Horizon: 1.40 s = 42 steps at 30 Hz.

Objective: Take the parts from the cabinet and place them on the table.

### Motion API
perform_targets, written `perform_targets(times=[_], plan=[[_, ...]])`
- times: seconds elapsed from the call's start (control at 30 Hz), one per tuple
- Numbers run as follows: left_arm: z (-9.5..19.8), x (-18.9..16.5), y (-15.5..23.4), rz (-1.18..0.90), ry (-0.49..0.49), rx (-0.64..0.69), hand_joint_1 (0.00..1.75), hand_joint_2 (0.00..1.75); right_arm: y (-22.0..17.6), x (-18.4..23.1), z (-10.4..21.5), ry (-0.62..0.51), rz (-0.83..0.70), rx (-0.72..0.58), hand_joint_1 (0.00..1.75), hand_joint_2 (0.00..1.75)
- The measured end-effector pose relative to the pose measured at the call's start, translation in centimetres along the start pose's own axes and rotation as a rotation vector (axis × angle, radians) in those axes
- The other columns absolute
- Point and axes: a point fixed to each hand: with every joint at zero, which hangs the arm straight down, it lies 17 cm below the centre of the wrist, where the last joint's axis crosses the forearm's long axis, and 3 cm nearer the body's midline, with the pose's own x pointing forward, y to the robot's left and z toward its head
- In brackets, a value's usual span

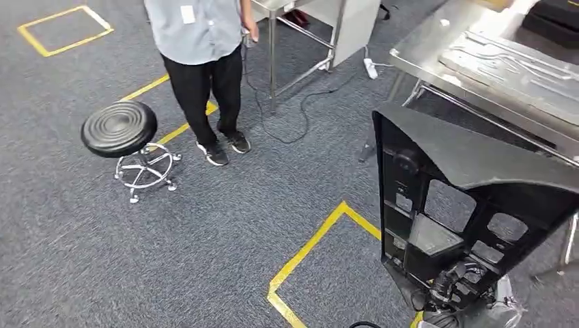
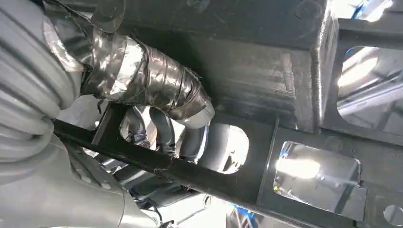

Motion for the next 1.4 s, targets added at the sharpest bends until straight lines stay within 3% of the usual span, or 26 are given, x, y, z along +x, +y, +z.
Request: perform_targets(times=[0.83,1.4], plan=[[-0.1,0.4,0.0,0.002,-0.021,-0.005,0.0,1.75,0.2,-0.1,-0.1,0.0,-0.005,-0.001,1.75,1.75],[-0.1,0.9,-0.2,0.006,-0.049,-0.029,0.0,1.75,3.1,0.0,1.7,-0.01,-0.032,0.103,1.75,1.75]])
